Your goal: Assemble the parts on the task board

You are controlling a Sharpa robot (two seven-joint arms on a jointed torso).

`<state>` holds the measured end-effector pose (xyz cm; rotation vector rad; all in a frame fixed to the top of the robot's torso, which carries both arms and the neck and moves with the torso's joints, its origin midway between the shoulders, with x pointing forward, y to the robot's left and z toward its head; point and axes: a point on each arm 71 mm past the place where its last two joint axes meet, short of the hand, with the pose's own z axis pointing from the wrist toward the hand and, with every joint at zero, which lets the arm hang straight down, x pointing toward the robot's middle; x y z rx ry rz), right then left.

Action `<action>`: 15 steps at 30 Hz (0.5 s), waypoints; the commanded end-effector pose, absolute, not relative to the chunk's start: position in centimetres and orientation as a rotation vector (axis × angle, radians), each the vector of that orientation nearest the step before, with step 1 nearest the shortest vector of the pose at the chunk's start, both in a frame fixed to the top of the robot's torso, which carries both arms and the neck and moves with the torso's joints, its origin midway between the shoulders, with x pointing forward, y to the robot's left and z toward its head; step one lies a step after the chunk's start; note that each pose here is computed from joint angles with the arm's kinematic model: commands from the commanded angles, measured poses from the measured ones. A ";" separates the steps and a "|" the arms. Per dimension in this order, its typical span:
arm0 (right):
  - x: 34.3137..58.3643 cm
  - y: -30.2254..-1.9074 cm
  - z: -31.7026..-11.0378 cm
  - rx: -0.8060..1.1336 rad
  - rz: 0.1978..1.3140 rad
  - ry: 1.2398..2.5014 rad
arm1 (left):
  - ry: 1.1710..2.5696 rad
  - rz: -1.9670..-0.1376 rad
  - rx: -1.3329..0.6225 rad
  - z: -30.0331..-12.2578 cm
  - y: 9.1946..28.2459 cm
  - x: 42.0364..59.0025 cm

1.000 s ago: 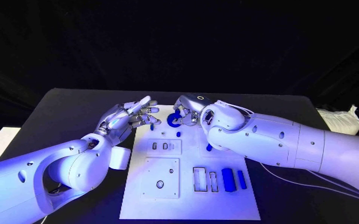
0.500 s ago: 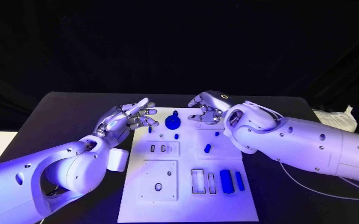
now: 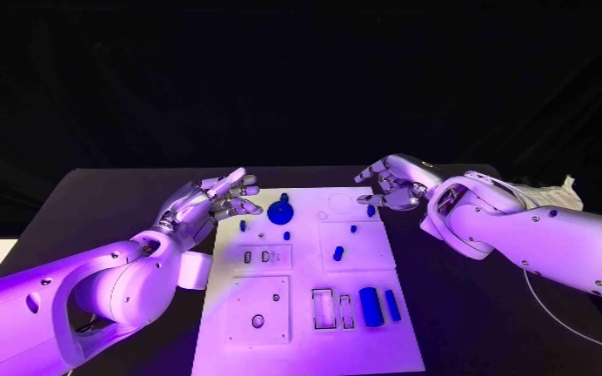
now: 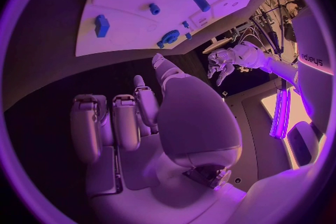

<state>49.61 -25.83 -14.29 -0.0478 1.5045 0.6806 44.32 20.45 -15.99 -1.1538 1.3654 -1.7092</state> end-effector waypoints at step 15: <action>51.0 -26.9 -17.2 -0.049 0.659 1.590 | 1.369 -1.731 -1.153 -16.1 20.3 44.5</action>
